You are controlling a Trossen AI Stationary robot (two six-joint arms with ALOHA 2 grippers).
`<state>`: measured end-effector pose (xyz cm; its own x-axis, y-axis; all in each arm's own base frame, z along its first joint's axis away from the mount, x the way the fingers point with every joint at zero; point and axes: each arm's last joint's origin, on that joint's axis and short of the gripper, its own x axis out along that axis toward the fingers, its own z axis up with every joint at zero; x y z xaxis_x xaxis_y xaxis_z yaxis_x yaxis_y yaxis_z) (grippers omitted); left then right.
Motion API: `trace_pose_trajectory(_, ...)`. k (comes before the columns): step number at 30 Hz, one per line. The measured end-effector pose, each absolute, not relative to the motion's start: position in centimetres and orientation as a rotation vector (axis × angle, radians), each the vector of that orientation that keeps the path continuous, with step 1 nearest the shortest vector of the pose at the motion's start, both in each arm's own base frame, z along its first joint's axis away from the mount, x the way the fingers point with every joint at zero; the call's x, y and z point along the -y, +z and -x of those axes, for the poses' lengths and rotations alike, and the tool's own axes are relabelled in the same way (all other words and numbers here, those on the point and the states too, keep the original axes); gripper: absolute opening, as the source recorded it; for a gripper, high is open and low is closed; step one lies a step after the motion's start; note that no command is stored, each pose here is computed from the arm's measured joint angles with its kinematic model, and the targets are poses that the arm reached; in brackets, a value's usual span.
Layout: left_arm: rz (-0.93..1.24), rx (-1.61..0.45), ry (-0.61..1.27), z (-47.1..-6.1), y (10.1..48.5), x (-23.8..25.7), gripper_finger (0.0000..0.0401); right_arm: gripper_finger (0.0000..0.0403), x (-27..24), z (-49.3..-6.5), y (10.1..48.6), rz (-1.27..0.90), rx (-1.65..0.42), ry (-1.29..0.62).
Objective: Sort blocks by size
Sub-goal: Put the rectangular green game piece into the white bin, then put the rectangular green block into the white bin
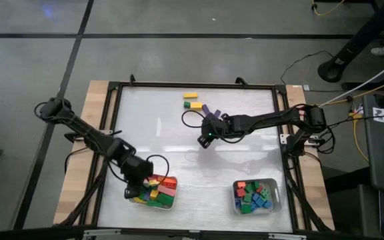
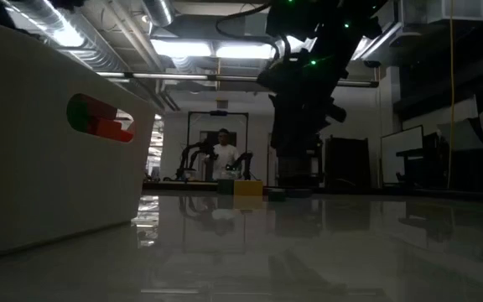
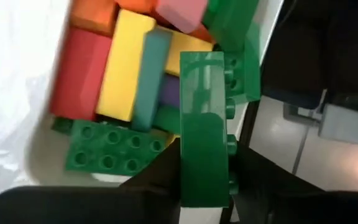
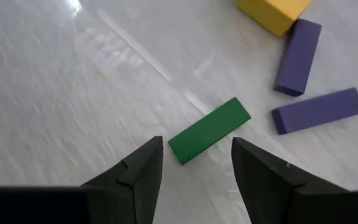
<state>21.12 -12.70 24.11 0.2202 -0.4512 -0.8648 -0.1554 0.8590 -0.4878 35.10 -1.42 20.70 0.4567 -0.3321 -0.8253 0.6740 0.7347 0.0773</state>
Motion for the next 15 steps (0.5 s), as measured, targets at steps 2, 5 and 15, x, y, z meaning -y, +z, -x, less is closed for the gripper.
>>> trace_pose_trajectory(2,0.562,-1.347,-0.203,-21.0,23.9,13.2,0.0106,0.0188,1.4,-35.1,20.7,-0.447,-0.893,-0.654)
trace_pose_trajectory(5,0.569,-1.39,-0.163,-20.5,23.3,13.6,0.0128,0.0188,1.4,-35.1,20.7,-0.483,-0.881,-0.674)
trace_pose_trajectory(15,0.564,-1.416,-0.154,-20.2,22.6,14.4,0.0192,0.0188,1.7,-35.5,19.2,-0.53,-0.847,-0.807)
